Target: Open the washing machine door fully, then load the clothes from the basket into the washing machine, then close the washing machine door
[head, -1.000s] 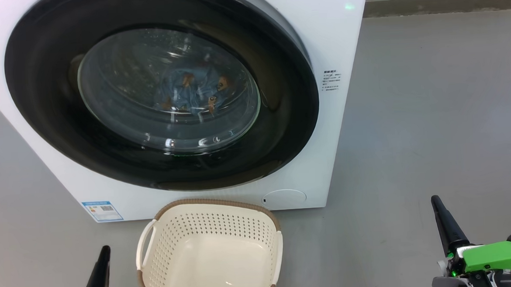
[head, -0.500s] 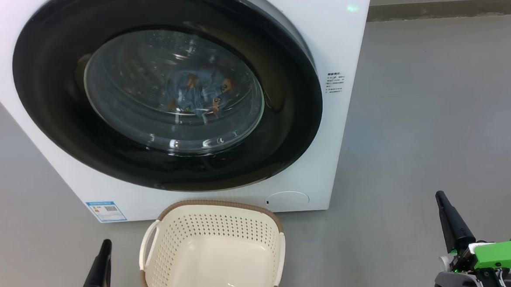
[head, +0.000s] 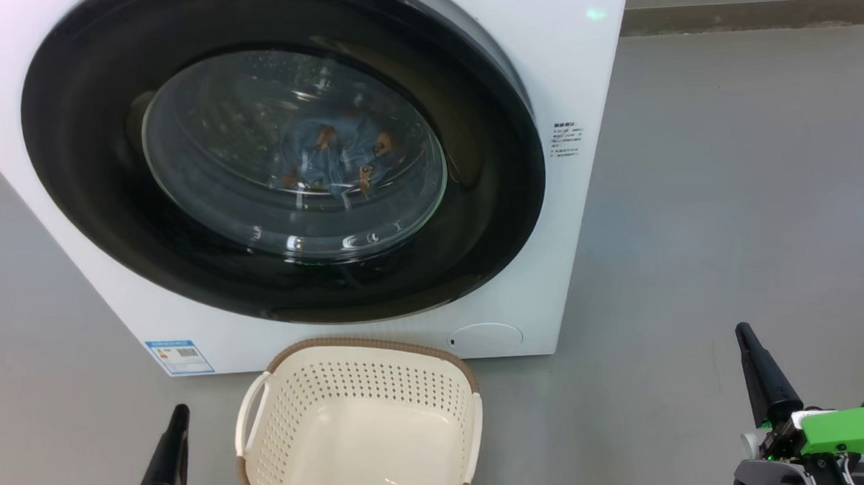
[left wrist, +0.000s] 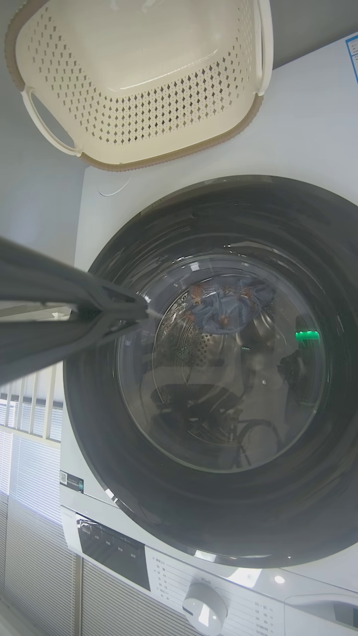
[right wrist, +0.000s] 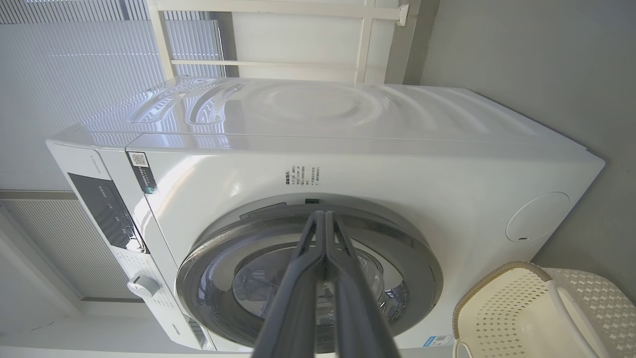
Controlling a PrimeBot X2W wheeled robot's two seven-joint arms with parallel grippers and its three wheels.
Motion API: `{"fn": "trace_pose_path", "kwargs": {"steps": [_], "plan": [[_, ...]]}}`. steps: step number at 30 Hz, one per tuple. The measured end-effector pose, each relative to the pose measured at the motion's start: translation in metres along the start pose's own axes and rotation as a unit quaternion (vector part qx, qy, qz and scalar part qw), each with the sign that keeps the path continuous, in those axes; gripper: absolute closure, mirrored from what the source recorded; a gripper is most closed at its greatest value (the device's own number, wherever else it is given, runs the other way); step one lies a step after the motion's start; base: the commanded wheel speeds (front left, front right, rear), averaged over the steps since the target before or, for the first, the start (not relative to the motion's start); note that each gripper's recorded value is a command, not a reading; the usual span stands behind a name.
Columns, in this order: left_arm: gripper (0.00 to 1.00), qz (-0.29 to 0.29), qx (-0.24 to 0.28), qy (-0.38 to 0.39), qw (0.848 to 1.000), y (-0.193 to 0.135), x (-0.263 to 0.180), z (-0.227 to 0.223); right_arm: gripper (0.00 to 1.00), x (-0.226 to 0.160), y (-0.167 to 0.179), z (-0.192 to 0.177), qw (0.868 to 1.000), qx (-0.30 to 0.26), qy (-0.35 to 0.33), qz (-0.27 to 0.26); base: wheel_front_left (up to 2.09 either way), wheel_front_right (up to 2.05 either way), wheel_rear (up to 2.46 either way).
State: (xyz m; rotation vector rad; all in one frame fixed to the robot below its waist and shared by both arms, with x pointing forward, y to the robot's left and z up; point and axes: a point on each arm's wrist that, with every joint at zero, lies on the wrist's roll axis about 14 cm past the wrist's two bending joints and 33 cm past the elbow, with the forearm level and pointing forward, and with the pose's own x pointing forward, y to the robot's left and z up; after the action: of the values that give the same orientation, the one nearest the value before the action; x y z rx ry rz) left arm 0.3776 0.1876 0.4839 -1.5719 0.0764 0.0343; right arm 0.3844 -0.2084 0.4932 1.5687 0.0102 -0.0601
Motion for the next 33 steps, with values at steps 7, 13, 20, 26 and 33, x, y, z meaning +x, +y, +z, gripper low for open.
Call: {"fn": "trace_pose_path", "kwargs": {"steps": [7,13,20,26,33], "plan": [[1.0,0.0,0.0,0.0,1.0,0.0,0.0,0.0001,1.0,0.0,0.0,0.0,1.0,0.0,0.0,0.0,0.0,0.0,0.0],[1.0,0.0,0.0,0.0,1.0,0.0,0.0,0.0,1.0,0.0,0.0,0.0001,1.0,0.0,0.0,0.0,0.0,0.0,0.0],[1.0,0.0,0.0,0.0,1.0,0.0001,0.0,0.0002,1.0,0.0,-0.0001,0.0001,1.0,0.0,0.0,0.0,0.0,0.0,0.0],[1.0,0.0,-0.001,0.001,1.0,0.0,0.0,-0.0001,1.0,0.0,0.0,0.0,1.0,0.0,0.0,0.0,0.0,0.0,0.0],[1.0,0.0,-0.001,0.001,1.0,0.0,0.0,0.0001,1.0,0.0,0.0,0.0,1.0,0.0,0.0,0.0,0.0,0.0,0.0]]}}
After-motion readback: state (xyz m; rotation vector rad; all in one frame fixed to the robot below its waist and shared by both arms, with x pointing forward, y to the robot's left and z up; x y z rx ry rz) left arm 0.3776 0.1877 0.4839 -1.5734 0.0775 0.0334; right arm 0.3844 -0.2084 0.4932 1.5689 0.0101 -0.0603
